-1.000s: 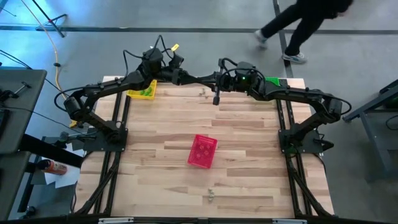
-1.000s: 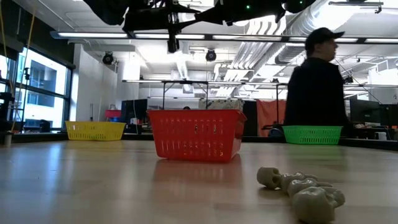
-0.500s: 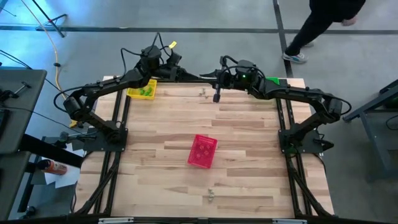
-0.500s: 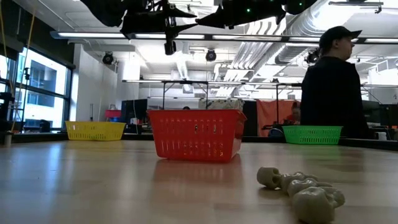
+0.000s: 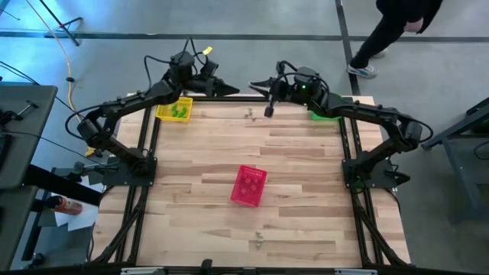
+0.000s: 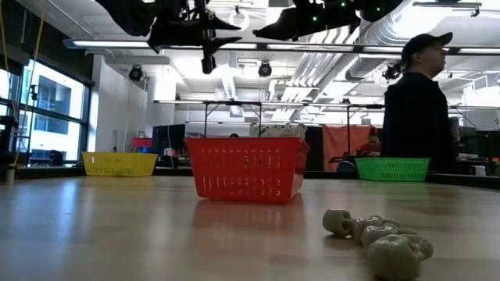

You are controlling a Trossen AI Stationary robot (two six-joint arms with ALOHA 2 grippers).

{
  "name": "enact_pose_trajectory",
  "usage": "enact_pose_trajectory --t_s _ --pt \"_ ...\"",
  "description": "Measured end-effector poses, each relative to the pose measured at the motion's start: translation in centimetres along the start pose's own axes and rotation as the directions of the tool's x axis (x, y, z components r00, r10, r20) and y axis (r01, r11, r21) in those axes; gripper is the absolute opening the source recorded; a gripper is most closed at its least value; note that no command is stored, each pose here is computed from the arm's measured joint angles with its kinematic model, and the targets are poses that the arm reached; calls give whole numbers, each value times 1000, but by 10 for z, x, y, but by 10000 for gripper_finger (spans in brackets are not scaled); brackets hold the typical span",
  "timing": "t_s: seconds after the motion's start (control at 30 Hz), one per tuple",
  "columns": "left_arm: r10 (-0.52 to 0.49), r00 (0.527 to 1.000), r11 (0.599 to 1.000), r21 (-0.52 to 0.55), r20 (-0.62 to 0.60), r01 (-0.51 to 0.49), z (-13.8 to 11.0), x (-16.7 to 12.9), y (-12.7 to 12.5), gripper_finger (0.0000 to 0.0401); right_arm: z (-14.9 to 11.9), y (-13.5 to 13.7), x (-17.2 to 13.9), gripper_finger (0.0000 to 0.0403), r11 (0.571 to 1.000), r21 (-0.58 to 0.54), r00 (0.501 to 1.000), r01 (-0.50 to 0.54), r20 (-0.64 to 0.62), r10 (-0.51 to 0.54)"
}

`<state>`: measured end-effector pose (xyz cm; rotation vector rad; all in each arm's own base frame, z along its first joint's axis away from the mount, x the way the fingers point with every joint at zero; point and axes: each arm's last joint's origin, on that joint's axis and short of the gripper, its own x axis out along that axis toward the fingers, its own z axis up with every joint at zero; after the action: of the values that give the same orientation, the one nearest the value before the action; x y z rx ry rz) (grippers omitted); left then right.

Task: Sort Halloween decoration
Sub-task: Put the white skull toy into the green bin

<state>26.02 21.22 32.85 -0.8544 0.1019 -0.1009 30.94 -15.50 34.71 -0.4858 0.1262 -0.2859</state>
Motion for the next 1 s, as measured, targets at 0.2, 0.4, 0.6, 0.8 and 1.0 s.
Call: enact_pose_trajectory --t_s 0.2,0.4,0.6,0.8,1.0 --pt "163 987 985 63 -12 -162 -3 -13 20 72 -4 -25 -17 21 997 4 996 78 -50 -77" --pt "321 946 936 165 -40 -311 -12 -18 31 72 -16 -52 -44 21 985 15 964 173 -209 -166" --pt "388 921 903 215 -40 -371 -15 -19 35 72 -38 -68 -64 21 970 37 888 242 -410 -206" --pt "387 921 905 209 -46 -370 -16 -18 34 72 -62 -75 -80 21 934 113 762 338 -616 -202" --pt "373 926 905 241 -60 -350 -18 -14 31 72 -83 -80 -101 21 811 175 556 558 -804 -209"
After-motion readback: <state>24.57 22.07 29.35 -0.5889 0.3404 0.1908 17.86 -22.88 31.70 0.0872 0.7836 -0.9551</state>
